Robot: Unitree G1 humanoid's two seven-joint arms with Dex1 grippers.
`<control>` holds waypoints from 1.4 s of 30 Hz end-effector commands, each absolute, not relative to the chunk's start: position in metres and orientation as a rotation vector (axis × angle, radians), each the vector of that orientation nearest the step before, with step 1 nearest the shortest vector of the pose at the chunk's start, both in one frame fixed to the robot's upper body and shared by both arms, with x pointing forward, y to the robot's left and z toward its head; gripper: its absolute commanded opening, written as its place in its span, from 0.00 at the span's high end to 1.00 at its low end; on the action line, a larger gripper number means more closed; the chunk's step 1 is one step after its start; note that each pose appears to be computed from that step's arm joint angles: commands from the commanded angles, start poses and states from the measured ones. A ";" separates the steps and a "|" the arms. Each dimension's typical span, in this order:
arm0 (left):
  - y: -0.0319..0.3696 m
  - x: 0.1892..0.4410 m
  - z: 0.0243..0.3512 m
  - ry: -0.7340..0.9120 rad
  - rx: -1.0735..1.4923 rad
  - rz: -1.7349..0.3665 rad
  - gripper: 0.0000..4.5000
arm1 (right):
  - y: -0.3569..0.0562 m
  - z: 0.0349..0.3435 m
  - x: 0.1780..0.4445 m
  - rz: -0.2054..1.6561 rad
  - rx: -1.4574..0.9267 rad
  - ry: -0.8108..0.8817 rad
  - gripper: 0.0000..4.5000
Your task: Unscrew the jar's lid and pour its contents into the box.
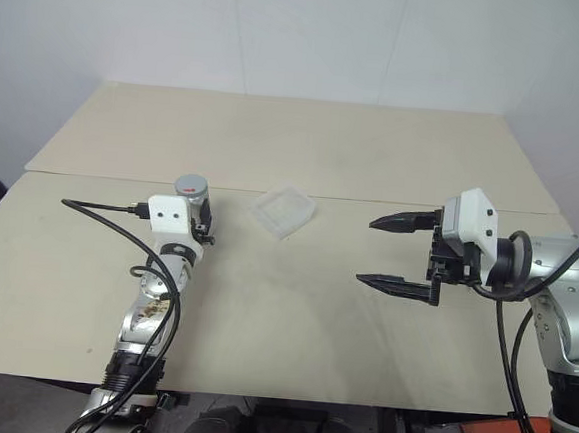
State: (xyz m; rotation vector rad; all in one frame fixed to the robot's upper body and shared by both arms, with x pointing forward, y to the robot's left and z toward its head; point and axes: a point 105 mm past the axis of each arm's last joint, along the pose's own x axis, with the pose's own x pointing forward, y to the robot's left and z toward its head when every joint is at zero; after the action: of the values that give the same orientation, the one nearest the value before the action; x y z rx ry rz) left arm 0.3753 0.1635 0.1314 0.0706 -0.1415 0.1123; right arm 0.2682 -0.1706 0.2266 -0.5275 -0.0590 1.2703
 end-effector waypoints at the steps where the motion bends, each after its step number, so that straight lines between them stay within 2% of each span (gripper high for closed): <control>1: 0.167 0.376 0.154 -0.223 0.076 0.073 0.57 | -0.170 0.238 0.262 1.275 -0.543 -0.112 0.01; 7: 0.181 0.364 0.185 -0.278 0.057 -0.190 0.57 | -0.166 0.238 0.262 1.276 -0.515 -0.119 0.01; 11: 0.187 0.342 0.209 -0.264 0.006 -0.560 0.57 | -0.156 0.242 0.264 1.287 -0.464 -0.144 0.01; 14: 0.185 0.331 0.218 -0.247 -0.010 -0.744 0.57 | -0.149 0.242 0.265 1.292 -0.436 -0.149 0.01; 18: 0.173 0.321 0.227 -0.237 -0.004 -0.991 0.57 | -0.135 0.244 0.273 1.268 -0.383 -0.149 0.01; 22: 0.151 0.315 0.222 -0.221 0.027 -1.204 0.57 | -0.116 0.250 0.279 1.249 -0.327 -0.151 0.01; 28: 0.125 0.319 0.213 -0.210 0.057 -1.365 0.57 | -0.095 0.263 0.283 1.232 -0.283 -0.164 0.01; 33: 0.116 0.327 0.215 -0.224 0.083 -1.418 0.57 | -0.079 0.273 0.283 1.237 -0.246 -0.172 0.01; 42: 0.096 0.327 0.215 -0.248 0.083 -1.482 0.57 | -0.047 0.266 0.296 1.170 -0.251 -0.130 0.01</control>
State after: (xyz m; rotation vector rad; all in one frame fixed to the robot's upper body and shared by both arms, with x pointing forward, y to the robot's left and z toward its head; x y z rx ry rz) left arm 0.3270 0.0976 0.2004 0.0479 -0.1921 -1.4713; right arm 0.2984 -0.0491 0.2539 -0.2240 -0.0840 1.1895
